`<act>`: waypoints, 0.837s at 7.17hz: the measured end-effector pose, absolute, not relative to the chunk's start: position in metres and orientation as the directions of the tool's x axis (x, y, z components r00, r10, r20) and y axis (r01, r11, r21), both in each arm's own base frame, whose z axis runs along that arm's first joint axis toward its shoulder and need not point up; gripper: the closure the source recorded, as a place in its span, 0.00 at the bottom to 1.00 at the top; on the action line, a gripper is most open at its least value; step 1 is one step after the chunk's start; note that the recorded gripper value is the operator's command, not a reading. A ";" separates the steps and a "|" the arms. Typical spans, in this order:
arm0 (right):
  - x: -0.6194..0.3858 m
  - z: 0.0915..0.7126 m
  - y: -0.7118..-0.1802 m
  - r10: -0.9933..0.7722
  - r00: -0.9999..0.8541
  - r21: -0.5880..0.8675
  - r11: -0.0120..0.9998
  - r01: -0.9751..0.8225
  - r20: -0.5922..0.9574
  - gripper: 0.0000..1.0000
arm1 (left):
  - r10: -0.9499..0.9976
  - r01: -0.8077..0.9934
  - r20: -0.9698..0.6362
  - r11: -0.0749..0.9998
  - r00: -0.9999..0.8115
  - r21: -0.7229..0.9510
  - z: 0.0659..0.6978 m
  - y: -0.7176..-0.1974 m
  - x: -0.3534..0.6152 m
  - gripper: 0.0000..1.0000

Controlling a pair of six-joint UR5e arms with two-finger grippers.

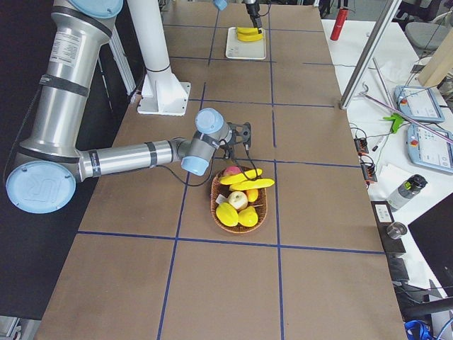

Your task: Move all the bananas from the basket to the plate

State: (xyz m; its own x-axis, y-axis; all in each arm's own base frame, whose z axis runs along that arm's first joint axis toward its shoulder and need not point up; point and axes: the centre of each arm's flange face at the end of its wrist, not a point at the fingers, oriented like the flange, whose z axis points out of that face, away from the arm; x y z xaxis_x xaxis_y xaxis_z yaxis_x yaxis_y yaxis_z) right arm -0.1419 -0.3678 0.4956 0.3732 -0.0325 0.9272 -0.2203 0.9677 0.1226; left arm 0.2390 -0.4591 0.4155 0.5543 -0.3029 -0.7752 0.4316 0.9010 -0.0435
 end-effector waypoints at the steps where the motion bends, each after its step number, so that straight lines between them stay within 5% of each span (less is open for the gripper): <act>1: -0.125 0.519 -0.370 -0.020 0.375 0.108 0.971 -0.214 0.927 0.00 | -0.307 0.429 -0.778 0.902 0.548 -0.053 0.412 -0.456 0.246 0.01; 6: -0.157 0.581 -0.368 0.015 0.480 0.093 0.975 -0.200 0.877 0.04 | -0.318 0.433 -0.785 0.898 0.532 -0.070 0.405 -0.451 0.253 0.01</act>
State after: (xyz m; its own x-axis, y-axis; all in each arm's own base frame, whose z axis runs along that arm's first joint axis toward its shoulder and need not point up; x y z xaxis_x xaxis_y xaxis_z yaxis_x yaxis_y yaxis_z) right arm -0.1567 -0.3677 0.5805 0.4802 0.0146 0.8770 -0.2001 0.9753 0.0933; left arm 0.2528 -0.4512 0.4047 0.5322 -0.3180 -0.7846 0.4334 0.8985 -0.0701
